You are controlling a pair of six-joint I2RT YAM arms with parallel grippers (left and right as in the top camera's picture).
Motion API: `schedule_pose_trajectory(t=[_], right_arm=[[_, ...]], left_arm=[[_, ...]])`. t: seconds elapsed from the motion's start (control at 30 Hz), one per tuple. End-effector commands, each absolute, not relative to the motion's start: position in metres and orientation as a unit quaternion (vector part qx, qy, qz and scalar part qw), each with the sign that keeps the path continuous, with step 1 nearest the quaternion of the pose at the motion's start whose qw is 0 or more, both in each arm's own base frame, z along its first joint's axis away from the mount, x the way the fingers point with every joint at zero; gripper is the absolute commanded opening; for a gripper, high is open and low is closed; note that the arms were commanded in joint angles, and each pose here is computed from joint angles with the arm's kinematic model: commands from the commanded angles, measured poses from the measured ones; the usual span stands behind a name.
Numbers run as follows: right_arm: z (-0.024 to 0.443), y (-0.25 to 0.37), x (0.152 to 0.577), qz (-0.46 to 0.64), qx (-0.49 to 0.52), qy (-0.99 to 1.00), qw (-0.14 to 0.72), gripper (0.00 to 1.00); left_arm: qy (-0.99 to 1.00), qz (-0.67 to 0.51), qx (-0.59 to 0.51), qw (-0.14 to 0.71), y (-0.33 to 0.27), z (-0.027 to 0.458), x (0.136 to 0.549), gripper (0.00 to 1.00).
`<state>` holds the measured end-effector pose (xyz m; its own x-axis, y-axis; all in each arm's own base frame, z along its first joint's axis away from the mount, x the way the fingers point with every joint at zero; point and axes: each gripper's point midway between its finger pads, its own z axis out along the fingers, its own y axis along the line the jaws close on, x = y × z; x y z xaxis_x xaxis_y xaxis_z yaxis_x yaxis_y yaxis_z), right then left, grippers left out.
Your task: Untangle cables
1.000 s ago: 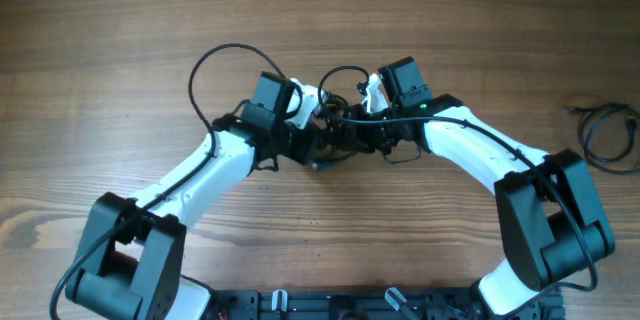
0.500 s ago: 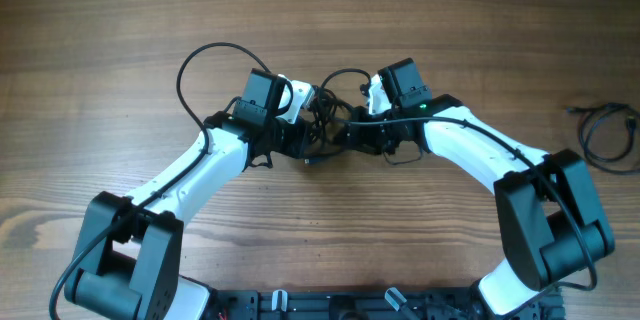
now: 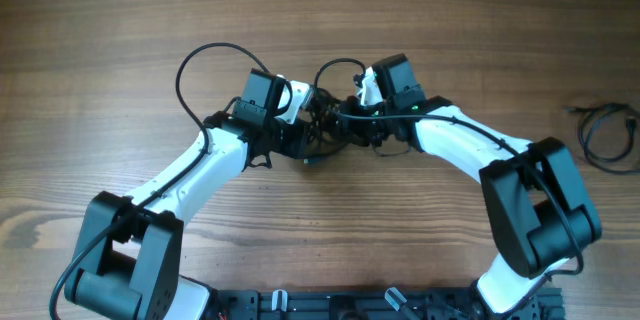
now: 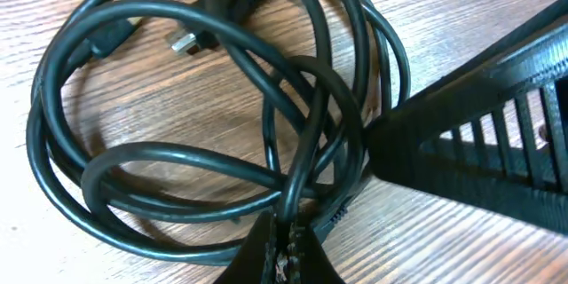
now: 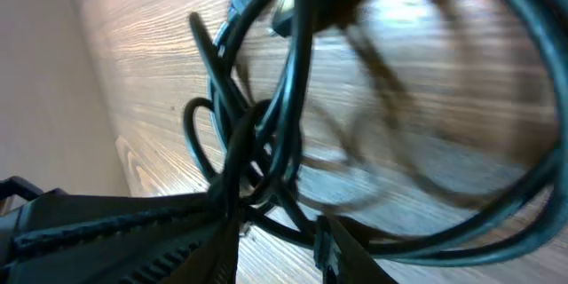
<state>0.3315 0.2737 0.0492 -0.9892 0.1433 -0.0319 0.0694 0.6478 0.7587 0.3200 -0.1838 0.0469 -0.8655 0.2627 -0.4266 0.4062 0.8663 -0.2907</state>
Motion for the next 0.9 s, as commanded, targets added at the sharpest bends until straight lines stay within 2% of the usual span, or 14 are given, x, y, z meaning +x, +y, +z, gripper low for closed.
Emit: schedule_pose_trajectory(t=[0.0, 0.1, 0.3, 0.87], right_arm=[[0.042, 0.286, 0.325, 0.420, 0.049, 0.906, 0.033, 0.31], [0.043, 0.286, 0.327, 0.422, 0.058, 0.904, 0.032, 0.30], [0.040, 0.282, 0.335, 0.406, 0.075, 0.909, 0.049, 0.14], [0.029, 0.282, 0.345, 0.352, 0.079, 0.926, 0.106, 0.14]], left_arm=[[0.951, -0.185, 0.169, 0.182, -0.181, 0.041, 0.319, 0.05], [0.951, -0.185, 0.169, 0.182, -0.181, 0.041, 0.319, 0.05], [0.951, -0.185, 0.169, 0.181, -0.181, 0.040, 0.318, 0.05], [0.948, -0.198, 0.172, 0.179, -0.185, 0.042, 0.316, 0.05]])
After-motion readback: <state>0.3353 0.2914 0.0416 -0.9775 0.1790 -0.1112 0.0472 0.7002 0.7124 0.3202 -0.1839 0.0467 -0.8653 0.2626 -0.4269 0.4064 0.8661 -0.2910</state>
